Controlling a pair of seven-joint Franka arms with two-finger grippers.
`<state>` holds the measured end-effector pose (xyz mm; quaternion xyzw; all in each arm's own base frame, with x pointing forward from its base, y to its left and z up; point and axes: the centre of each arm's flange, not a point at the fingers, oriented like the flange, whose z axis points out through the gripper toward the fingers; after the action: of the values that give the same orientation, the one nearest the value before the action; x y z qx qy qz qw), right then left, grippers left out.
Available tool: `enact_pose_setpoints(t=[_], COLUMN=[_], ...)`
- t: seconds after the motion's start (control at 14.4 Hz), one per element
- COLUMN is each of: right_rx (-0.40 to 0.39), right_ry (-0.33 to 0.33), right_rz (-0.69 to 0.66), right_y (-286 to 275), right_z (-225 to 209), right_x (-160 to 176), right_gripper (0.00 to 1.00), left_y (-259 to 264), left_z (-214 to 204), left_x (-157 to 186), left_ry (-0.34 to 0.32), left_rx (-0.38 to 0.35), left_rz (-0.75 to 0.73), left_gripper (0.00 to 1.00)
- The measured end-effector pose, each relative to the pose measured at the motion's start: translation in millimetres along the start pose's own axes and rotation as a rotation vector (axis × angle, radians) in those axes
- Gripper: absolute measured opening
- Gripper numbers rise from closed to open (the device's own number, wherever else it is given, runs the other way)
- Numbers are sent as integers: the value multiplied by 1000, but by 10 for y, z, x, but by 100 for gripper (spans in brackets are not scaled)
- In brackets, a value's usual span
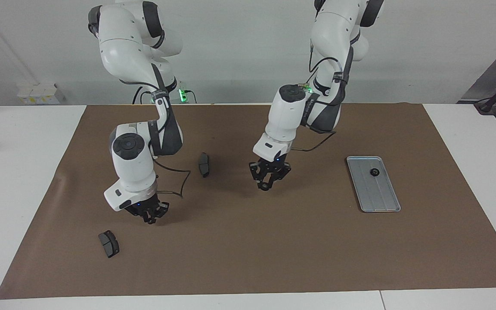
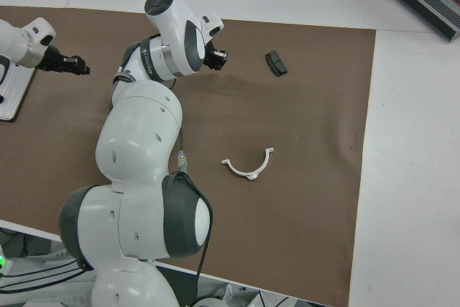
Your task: Place bearing gear from tray to pile
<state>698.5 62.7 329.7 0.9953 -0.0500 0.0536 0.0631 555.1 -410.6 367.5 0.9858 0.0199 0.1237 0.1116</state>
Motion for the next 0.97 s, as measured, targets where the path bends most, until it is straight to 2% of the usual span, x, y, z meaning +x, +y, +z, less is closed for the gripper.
enact_pose_setpoints(t=[0.28,0.55,0.76,0.83,0.9,0.97], right_rx=[-12,-21,-20,-19,-19,-18], right_ry=[-30,-66,-71,-72,-72,-73], right_rz=[51,59,59,56,53,51], right_y=[427,938,956,935,918,904], right_z=[112,298,321,321,323,326], right_x=[24,-11,-25,-29,-32,-36], right_gripper=[23,23,23,23,29,38], left_y=[185,132,79,59,44,36], left_z=[366,502,587,619,641,653], left_x=[-159,-224,-297,-327,-348,-359], left_ry=[-10,2,3,4,3,3], left_rx=[-20,-33,-36,-37,-37,-37], left_rz=[18,18,10,5,3,-2], left_gripper=[34,34,34,38,38,44])
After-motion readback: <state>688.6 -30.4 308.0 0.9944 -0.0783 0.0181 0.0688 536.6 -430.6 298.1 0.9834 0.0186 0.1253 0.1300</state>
